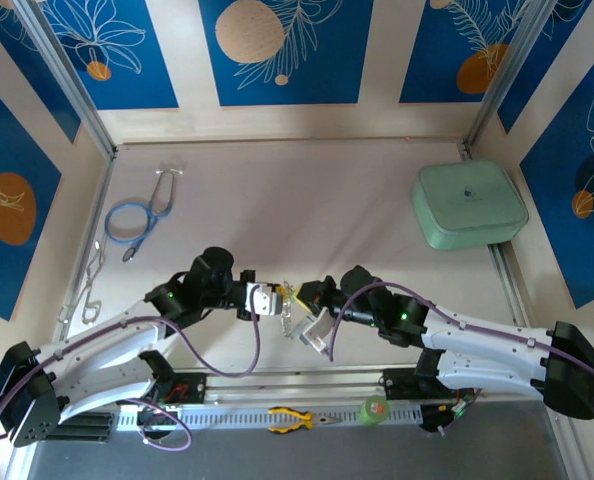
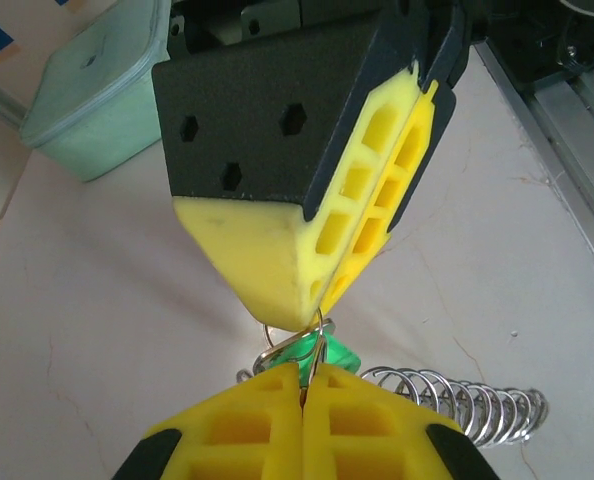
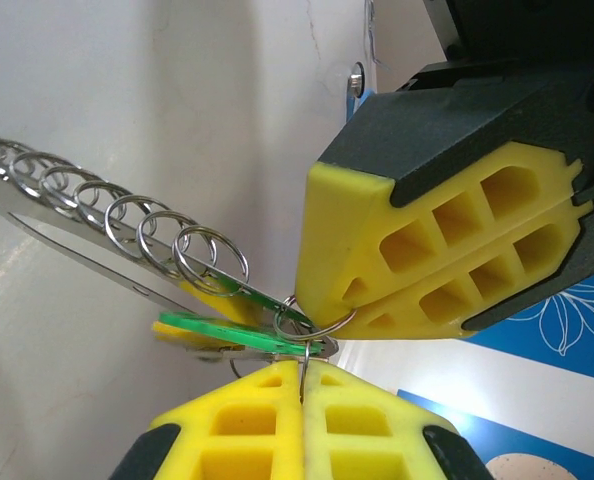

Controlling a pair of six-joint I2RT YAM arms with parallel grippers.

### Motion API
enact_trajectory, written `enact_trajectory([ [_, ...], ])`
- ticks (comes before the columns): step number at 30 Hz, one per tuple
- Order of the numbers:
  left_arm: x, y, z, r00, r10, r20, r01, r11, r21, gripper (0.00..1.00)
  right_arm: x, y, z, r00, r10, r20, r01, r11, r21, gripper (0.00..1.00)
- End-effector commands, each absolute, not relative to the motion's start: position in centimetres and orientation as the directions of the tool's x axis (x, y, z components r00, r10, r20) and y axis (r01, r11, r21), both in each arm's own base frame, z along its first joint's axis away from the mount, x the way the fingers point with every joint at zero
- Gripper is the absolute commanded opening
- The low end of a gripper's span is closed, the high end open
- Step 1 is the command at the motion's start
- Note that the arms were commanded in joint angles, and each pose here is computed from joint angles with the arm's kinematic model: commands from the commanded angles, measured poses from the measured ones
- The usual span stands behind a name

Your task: Put the keys on the keyring

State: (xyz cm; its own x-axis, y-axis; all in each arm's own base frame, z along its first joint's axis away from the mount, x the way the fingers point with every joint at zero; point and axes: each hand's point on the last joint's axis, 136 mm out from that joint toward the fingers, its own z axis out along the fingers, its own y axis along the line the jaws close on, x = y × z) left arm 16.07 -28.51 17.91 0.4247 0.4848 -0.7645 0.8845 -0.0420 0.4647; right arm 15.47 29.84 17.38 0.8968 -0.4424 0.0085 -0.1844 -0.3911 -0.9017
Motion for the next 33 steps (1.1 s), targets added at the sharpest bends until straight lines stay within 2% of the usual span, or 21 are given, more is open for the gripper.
enact_trajectory([
  [1, 16.9, -29.5, 22.8, 0.509, 0.370, -0.777, 0.831, 0.023, 0.555, 0.00, 13.6, 29.2, 14.5, 0.922, -0.388, -0.001, -0.204, -0.482, -0.852, 0.00],
  [20, 18.4, -29.7, 21.5, 0.293, 0.400, -0.868, 0.926, 0.107, 0.362, 0.00, 13.1, 28.8, 14.4, 0.922, -0.387, -0.007, -0.210, -0.484, -0.849, 0.00],
  [26, 17.4, -29.9, 21.6, 0.296, 0.372, -0.880, 0.937, 0.066, 0.343, 0.00, 13.8, 28.9, 15.0, 0.908, -0.418, -0.018, -0.226, -0.454, -0.862, 0.00],
  [29, 16.7, -30.0, 21.8, 0.322, 0.339, -0.884, 0.934, 0.036, 0.354, 0.00, 15.0, 28.7, 17.2, 0.876, -0.475, -0.077, -0.274, -0.360, -0.892, 0.00],
  [33, 16.6, -30.0, 22.0, 0.377, 0.318, -0.870, 0.914, 0.026, 0.406, 0.00, 15.4, 27.7, 19.6, 0.804, -0.535, -0.260, -0.440, -0.241, -0.865, 0.00],
])
